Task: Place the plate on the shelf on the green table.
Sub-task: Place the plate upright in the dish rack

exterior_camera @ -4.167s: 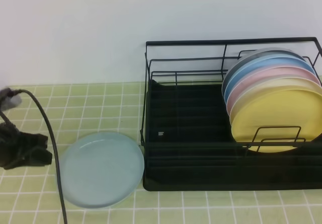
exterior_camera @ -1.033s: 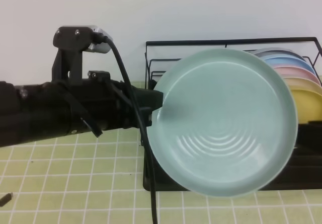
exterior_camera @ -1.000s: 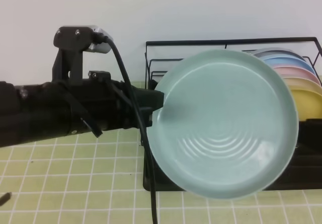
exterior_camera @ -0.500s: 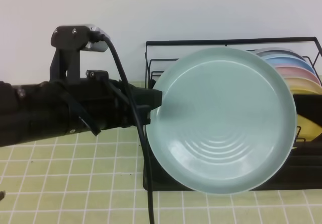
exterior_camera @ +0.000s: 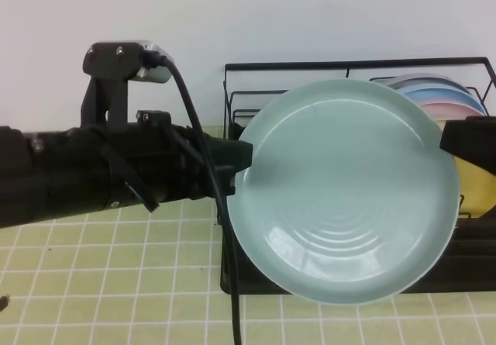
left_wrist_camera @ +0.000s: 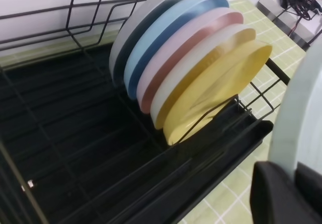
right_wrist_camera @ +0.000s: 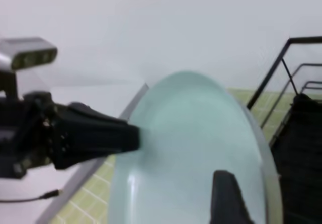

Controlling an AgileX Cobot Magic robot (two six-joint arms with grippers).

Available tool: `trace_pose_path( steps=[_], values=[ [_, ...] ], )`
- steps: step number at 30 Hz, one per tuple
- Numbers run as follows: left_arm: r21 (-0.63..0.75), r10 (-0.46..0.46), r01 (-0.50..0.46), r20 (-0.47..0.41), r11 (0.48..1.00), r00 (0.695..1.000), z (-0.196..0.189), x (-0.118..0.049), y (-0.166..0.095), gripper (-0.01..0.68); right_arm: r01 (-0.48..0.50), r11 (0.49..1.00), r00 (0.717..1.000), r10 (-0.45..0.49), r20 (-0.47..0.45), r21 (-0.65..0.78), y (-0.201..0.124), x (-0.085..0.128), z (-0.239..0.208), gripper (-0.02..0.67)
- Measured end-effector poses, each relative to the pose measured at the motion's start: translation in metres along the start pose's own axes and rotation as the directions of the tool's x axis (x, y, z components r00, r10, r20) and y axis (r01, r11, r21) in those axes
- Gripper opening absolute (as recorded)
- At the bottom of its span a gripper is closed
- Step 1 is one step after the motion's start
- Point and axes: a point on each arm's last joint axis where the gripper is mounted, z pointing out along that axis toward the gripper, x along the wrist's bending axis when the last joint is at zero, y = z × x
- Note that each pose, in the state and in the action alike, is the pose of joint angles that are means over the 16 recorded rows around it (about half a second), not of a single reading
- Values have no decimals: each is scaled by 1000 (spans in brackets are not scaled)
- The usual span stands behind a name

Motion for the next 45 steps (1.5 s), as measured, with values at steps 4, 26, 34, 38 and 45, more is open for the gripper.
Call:
trace_pose_path(
  steps=[4,26,34,38,45],
  values=[
    [-1,-1,1,1,1000,1000,0,0,0,0,-4,999,999,5,-32,43,-3,0,3,393],
    [33,-48,46,79,998,996,-1,-8,-3,155,51,982,988,-22,-153,184,-18,-8,22,9],
    [57,-155,148,174,987,972,-3,-17,-3,387,220,962,975,-213,-61,159,-14,-19,23,-2],
    [65,-190,180,215,982,958,-6,-22,-2,450,340,926,936,-349,33,164,-7,-27,23,-2],
    [60,-186,176,261,982,947,-13,-30,0,427,619,754,738,-654,166,219,17,-36,18,-2]
  ],
)
